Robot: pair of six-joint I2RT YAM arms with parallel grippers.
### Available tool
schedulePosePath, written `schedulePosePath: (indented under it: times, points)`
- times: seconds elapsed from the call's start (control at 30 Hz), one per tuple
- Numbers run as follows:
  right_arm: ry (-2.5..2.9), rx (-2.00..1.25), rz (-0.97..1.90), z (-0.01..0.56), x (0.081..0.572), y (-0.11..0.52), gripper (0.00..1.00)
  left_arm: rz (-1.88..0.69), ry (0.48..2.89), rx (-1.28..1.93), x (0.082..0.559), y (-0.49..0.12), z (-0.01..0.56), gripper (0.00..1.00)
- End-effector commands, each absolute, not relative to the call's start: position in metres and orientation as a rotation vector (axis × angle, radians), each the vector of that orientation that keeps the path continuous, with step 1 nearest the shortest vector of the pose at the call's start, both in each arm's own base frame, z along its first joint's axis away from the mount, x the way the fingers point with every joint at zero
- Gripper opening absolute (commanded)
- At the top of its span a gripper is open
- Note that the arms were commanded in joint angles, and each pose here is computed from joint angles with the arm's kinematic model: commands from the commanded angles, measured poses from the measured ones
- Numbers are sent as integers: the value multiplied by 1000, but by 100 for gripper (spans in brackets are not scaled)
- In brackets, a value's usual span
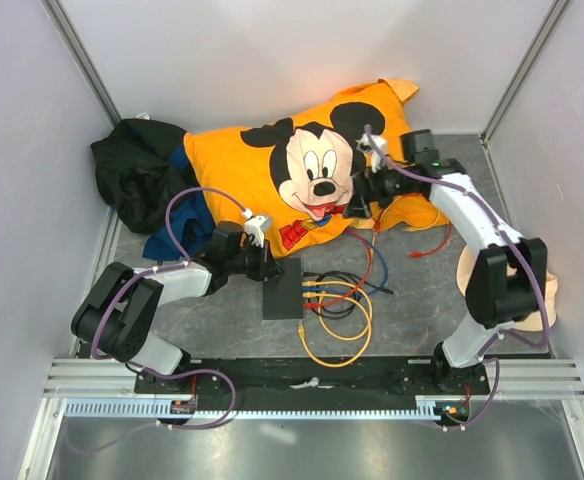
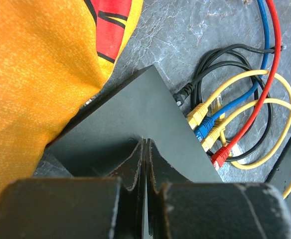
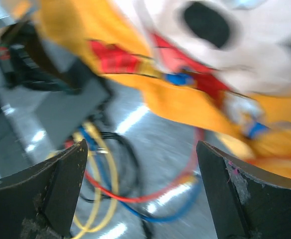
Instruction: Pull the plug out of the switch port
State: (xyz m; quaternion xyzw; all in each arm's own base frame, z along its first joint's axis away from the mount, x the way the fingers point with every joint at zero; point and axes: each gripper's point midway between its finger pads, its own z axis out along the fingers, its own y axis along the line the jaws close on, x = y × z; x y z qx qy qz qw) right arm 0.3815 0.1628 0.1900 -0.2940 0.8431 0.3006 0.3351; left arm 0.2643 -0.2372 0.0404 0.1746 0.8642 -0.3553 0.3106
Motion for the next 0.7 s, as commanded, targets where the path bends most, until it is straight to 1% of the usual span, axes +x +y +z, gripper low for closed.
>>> schedulePosePath:
  times: [0.0,0.1,0.27,0.47,0.67]
  points:
    - [2219,-849,1179,168,345,220,98,-841,2427,498,243,-219,5,2]
    - [2255,-925,1279,149,331,242,98,-848,2428,506,241,-220,5,2]
    - [2307,-1011,1360,116,322,269,93,-847,2427,502,241,-219,5,2]
    - [2399,-1061,1435,71,308,286,80,-842,2433,496,242,-219,3,2]
    - [2473,-1097,1454,32,304,295,73,-841,2437,499,241,-219,3,2]
